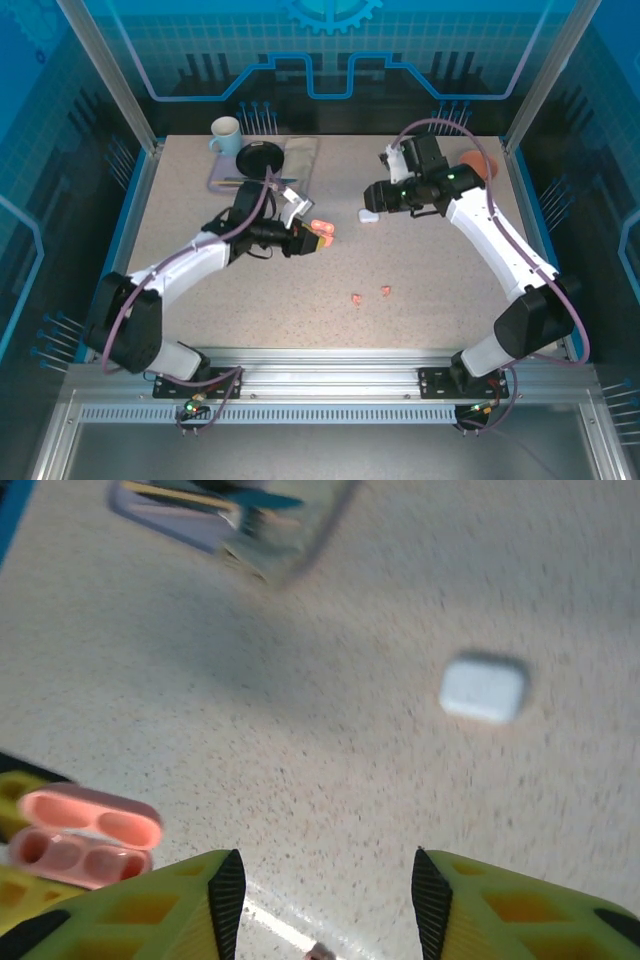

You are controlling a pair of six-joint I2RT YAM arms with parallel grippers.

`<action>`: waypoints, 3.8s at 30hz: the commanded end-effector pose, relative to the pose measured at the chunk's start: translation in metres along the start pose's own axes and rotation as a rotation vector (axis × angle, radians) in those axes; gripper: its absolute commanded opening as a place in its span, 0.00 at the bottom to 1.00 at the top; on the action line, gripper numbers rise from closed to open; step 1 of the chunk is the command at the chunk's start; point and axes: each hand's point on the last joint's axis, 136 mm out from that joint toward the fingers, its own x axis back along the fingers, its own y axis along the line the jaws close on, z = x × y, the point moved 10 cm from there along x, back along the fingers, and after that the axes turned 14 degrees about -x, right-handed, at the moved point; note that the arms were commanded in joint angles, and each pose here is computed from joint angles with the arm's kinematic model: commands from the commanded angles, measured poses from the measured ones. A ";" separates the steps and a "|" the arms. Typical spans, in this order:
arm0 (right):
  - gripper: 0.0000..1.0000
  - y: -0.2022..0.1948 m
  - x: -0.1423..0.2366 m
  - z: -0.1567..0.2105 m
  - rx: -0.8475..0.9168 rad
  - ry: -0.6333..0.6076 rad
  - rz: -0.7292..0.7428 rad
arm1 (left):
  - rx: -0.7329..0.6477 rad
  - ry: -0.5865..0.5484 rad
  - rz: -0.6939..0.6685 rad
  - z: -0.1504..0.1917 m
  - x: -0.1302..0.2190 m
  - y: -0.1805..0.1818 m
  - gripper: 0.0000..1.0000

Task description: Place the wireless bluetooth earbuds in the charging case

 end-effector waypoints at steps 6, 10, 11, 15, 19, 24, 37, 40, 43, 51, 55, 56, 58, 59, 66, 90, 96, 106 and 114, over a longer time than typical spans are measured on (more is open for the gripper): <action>0.49 -0.015 -0.056 0.074 -0.153 0.222 0.261 | -0.293 -0.341 -0.388 0.000 0.001 -0.013 0.00; 0.49 -0.015 -0.079 0.107 -0.190 0.268 0.330 | -0.293 -0.396 -0.493 0.005 0.009 -0.015 0.00; 0.49 -0.014 -0.083 0.115 -0.197 0.276 0.345 | -0.290 -0.409 -0.512 0.005 0.011 -0.015 0.00; 0.49 -0.011 -0.101 0.138 -0.234 0.303 0.390 | -0.300 -0.435 -0.520 0.006 0.017 -0.020 0.00; 0.49 -0.008 -0.115 0.155 -0.263 0.327 0.446 | -0.369 -0.450 -0.434 0.006 0.022 -0.032 0.00; 0.48 -0.006 -0.125 0.166 -0.292 0.331 0.498 | -0.436 -0.473 -0.320 0.001 0.029 -0.047 0.00; 0.48 -0.010 -0.149 0.175 -0.329 0.356 0.534 | -0.453 -0.506 -0.273 -0.007 0.037 -0.057 0.00; 0.48 -0.010 -0.154 0.175 -0.328 0.359 0.539 | -0.450 -0.507 -0.272 -0.007 0.037 -0.058 0.00; 0.48 -0.010 -0.157 0.175 -0.324 0.364 0.538 | -0.448 -0.502 -0.271 -0.006 0.037 -0.057 0.00; 0.46 -0.009 -0.161 0.176 -0.318 0.370 0.527 | -0.447 -0.496 -0.273 -0.006 0.037 -0.056 0.00; 0.40 -0.009 -0.163 0.176 -0.318 0.373 0.517 | -0.443 -0.494 -0.275 -0.005 0.036 -0.056 0.00; 0.37 -0.009 -0.163 0.177 -0.318 0.375 0.515 | -0.440 -0.491 -0.275 -0.005 0.036 -0.056 0.00; 0.35 -0.009 -0.163 0.176 -0.321 0.376 0.508 | -0.438 -0.489 -0.275 -0.006 0.036 -0.056 0.00; 0.33 -0.009 -0.163 0.177 -0.322 0.377 0.508 | -0.438 -0.490 -0.277 -0.006 0.036 -0.055 0.00; 0.31 -0.008 -0.160 0.176 -0.325 0.369 0.499 | -0.435 -0.486 -0.276 -0.007 0.036 -0.055 0.00; 0.26 -0.009 -0.135 0.159 -0.342 0.292 0.468 | -0.415 -0.474 -0.287 -0.008 0.034 -0.052 0.00; 0.26 -0.018 -0.113 0.133 -0.375 0.227 0.424 | -0.408 -0.464 -0.303 -0.006 0.033 -0.048 0.00; 0.25 -0.029 -0.070 0.084 -0.420 0.090 0.295 | -0.374 -0.447 -0.312 -0.005 0.025 -0.039 0.00; 0.25 -0.015 -0.034 0.056 -0.410 -0.031 0.136 | -0.332 -0.423 -0.275 -0.003 0.010 -0.029 0.00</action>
